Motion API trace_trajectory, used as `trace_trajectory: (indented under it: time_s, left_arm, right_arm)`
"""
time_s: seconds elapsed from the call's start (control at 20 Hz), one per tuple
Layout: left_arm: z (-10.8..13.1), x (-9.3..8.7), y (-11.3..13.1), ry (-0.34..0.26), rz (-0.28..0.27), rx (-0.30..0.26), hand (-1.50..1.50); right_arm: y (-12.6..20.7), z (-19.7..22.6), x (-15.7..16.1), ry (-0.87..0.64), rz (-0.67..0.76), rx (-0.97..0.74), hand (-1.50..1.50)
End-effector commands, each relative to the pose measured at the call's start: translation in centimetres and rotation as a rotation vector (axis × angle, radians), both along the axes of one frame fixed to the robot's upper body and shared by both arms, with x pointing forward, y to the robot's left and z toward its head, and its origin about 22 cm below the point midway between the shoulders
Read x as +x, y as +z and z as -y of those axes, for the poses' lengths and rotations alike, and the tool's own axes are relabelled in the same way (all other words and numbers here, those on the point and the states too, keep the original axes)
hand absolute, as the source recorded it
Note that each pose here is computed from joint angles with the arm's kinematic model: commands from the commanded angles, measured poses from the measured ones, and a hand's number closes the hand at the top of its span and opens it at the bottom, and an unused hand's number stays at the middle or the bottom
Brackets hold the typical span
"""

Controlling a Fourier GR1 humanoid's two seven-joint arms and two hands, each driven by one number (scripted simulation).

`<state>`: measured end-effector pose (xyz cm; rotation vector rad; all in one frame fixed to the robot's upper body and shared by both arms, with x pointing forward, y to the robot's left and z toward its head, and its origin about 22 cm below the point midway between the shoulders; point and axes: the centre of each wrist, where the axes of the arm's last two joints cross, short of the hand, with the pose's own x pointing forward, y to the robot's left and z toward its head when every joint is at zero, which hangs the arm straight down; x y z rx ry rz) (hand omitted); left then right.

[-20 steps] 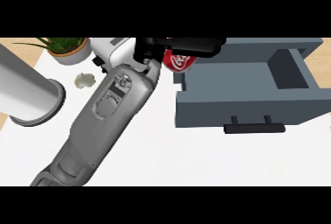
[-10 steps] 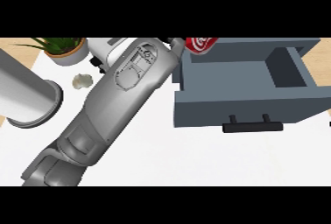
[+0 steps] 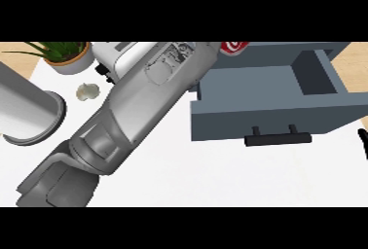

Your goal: Pick up the can, place it into the drawer and close the drawer

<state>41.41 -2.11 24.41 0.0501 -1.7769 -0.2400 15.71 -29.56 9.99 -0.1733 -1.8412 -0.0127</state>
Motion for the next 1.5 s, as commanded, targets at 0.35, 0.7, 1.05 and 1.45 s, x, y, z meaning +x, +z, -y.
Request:
trace_trajectory:
  time_s: [0.35,0.7,1.05,1.45]
  left_arm:
    - [-0.4,1.1,-3.3,0.031,-0.001,0.075,1.5]
    - [0.6,1.0,-1.9,0.087,0.014,0.09,1.5]
    - [-0.6,1.3,-5.5,0.093,0.047,0.153,1.5]
    - [-1.4,1.9,-6.4,0.172,0.044,0.175,-1.5]
  right_arm:
    - [-0.8,-0.2,0.4,0.016,-0.009,-0.006,-1.5]
    - [-0.2,0.1,2.6,0.014,0.019,-0.015,-1.5]
    - [0.5,-1.0,3.0,0.041,0.014,-0.006,-1.5]
    - [1.0,-0.7,3.0,0.042,0.048,-0.033,-1.5]
